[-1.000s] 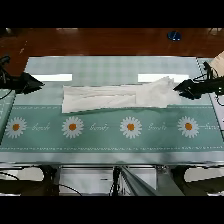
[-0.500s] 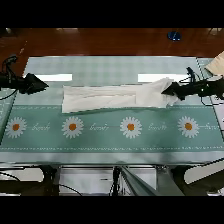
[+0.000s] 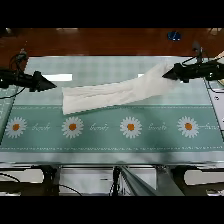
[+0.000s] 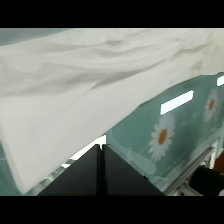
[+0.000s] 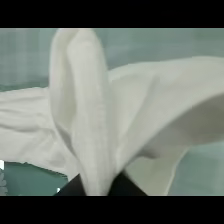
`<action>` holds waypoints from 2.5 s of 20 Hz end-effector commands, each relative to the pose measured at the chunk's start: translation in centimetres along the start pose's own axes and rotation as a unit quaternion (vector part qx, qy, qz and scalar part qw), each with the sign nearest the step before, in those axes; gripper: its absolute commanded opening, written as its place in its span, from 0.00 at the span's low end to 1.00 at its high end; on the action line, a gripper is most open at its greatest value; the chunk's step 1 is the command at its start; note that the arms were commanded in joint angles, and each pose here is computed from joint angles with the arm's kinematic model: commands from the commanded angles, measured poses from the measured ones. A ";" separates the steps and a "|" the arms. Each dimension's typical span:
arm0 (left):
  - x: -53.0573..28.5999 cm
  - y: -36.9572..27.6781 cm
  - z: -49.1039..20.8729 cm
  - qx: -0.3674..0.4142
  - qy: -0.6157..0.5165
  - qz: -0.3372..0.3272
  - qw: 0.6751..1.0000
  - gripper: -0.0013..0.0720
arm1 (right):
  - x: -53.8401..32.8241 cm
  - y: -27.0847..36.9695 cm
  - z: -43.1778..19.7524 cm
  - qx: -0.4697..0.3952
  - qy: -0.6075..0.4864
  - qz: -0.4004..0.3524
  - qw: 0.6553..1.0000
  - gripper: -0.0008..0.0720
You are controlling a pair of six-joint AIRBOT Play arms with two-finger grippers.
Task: Fold the shirts.
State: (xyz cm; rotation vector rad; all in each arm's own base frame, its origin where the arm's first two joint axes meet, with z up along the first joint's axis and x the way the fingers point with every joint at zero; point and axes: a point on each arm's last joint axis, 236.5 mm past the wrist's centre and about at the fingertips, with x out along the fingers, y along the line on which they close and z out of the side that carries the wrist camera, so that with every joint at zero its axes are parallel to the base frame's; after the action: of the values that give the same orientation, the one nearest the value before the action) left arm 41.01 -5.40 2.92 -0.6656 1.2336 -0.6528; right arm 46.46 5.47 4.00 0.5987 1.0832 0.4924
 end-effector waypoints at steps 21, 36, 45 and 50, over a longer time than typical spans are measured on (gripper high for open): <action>33.1 -22.4 -13.1 0.023 0.044 -0.037 0.998 0.05 | -9.2 4.4 -6.4 -0.019 0.068 -0.101 0.992 0.03; 31.3 -27.5 -7.7 0.111 -0.042 -0.075 0.990 0.05 | -13.3 8.0 -6.7 -0.046 0.008 -0.115 0.992 0.03; -9.0 -22.3 4.8 0.268 -0.270 0.085 0.921 0.05 | -5.8 11.0 -8.1 -0.088 0.055 -0.132 0.986 0.03; -23.8 -20.3 -0.2 0.240 -0.378 0.199 0.872 0.05 | 4.3 16.4 -10.3 -0.098 0.079 -0.091 0.988 0.03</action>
State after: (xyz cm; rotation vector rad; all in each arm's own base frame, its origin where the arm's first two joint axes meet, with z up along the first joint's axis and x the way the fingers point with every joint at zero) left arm 39.34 -5.87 30.65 -0.2485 0.4468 -0.4278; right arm 36.62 16.82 10.61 0.2696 1.2130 0.4543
